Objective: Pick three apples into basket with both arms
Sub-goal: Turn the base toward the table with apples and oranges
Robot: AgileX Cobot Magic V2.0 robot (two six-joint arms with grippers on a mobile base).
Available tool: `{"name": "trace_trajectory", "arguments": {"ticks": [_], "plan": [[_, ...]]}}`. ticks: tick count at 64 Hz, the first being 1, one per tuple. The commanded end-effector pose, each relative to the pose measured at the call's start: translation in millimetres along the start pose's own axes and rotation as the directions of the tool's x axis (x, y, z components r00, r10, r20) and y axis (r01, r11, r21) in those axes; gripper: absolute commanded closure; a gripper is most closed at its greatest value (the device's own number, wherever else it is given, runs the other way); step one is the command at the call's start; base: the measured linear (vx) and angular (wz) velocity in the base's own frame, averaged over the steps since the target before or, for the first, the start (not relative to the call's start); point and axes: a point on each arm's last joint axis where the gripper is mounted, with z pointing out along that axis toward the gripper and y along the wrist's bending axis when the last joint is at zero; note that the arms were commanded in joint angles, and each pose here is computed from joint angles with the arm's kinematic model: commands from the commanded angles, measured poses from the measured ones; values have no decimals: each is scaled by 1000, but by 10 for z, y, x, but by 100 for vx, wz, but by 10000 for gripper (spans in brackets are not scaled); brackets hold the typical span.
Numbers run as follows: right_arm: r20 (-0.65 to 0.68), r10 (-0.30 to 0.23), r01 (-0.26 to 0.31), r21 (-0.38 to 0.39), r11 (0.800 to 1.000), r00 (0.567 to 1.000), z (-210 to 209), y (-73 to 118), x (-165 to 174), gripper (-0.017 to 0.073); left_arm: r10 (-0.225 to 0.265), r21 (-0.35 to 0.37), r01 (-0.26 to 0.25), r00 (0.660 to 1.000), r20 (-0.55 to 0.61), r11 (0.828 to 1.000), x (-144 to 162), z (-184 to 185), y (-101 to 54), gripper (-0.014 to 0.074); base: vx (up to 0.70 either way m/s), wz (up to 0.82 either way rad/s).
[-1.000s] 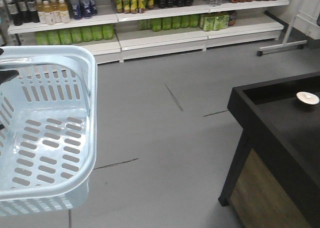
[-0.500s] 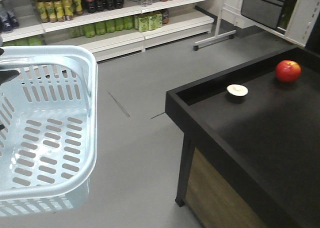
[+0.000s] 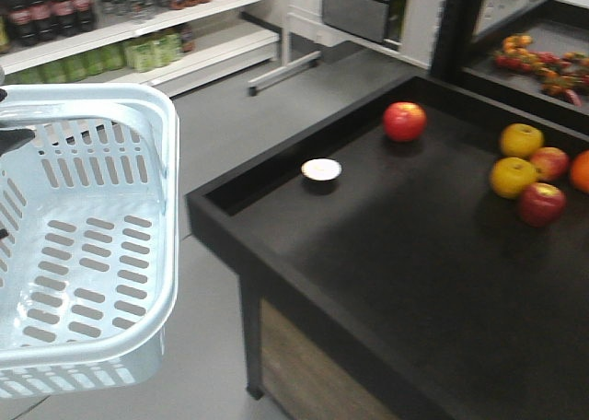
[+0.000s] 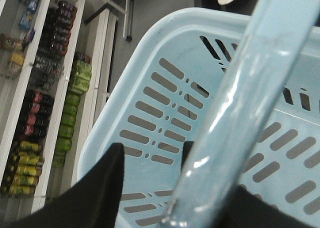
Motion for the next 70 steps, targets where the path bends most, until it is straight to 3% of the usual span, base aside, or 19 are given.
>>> {"name": "trace_trajectory", "arguments": {"ticks": [1, 33, 70], "plan": [[68, -10, 10, 2, 1000, 998, -10, -1, -23, 568, -8, -81, 17, 994, 108, 997, -99, -135, 124, 601, 12, -54], [68, -10, 10, 2, 1000, 998, -10, -1, -23, 568, -8, -81, 17, 994, 108, 997, -99, -135, 124, 600, 10, -51], [68, -10, 10, 2, 1000, 998, -10, -1, -23, 568, -8, -81, 17, 994, 108, 997, -99, -135, 124, 600, 6, -28]]}}
